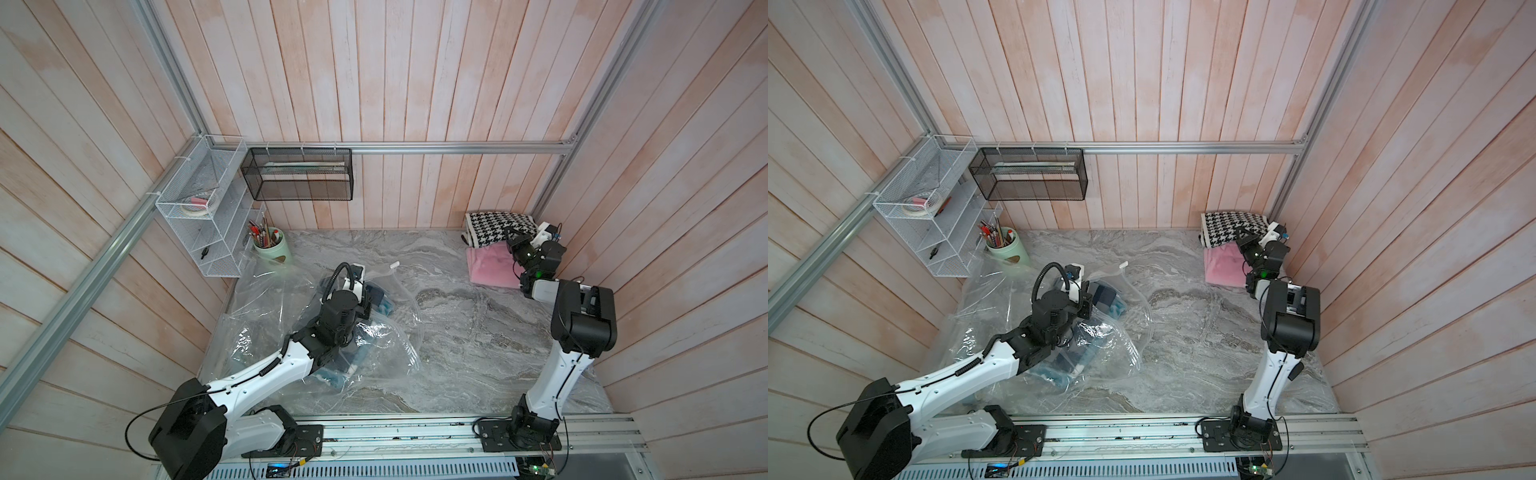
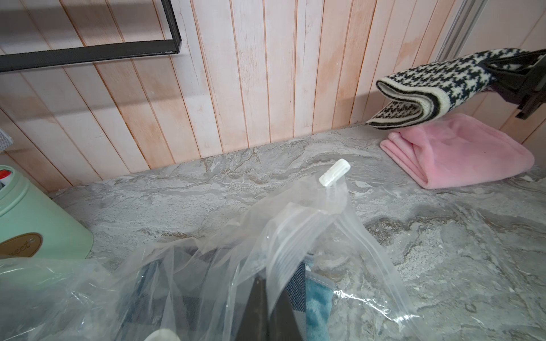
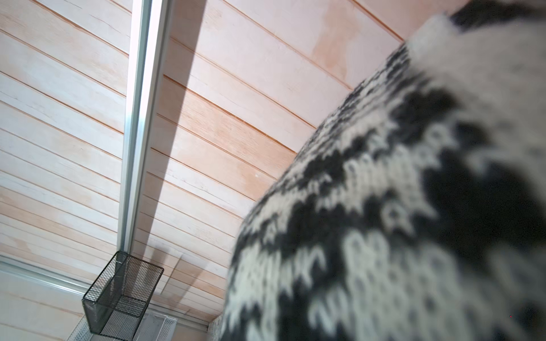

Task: Take the blanket out of the vacuum bag
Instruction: Pick up the blanket from the corner of the board, then place the blanket at the corner of the board.

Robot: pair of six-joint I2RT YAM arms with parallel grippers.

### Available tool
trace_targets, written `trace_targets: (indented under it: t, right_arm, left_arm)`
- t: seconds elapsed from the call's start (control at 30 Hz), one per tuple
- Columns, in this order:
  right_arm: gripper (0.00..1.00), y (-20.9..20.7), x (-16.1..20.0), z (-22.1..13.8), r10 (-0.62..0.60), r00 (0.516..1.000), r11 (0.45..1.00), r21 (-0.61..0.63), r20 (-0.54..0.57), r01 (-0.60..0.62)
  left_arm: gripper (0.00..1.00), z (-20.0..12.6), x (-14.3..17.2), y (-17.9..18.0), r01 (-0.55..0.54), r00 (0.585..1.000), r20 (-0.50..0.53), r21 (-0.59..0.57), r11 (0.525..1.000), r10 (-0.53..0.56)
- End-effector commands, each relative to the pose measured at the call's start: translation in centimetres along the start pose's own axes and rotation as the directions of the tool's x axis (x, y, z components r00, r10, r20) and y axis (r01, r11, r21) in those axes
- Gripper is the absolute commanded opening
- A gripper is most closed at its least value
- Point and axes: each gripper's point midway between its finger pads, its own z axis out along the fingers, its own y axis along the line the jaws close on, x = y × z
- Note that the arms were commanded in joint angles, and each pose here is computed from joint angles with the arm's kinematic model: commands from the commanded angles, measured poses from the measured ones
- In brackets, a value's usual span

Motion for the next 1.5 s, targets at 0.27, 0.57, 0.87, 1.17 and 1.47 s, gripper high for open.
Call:
trace_targets:
  t: [0.27, 0.57, 0.87, 1.17, 1.47]
  right_arm:
    - [0.0, 3.9, -3.1, -0.8, -0.05, 0.996, 0.987, -0.148, 0.068, 0.06]
    - [0.0, 1.5, -1.8, -6.1, -0.027, 0.996, 0.998, -0.06, 0.087, 0.032]
    - [0.0, -6.6, 2.9, -8.8, 0.136, 0.989, 0.99, 0.015, 0.066, -0.137]
    - [0.04, -9.3, 5.6, -9.4, 0.194, 0.981, 0.981, 0.017, 0.021, -0.194]
    - [0.46, -7.9, 5.6, -11.0, -0.036, 0.998, 0.968, 0.247, -0.053, 0.048]
  left_arm:
    - [0.0, 0.0, -0.1, 0.6, -0.026, 1.0, -0.014, -0.028, 0.999, 0.026]
    - [0.0, 1.0, -0.1, -0.4, -0.02, 0.999, -0.025, 0.003, 1.0, 0.02]
    - [0.0, 1.1, -0.3, -0.7, -0.017, 1.0, -0.026, 0.014, 1.0, 0.017]
    - [0.0, 0.8, -0.1, -0.2, -0.023, 0.999, -0.033, -0.004, 1.0, 0.023]
    - [0.0, 1.2, 0.0, -0.7, -0.01, 0.999, -0.031, 0.011, 1.0, 0.01]
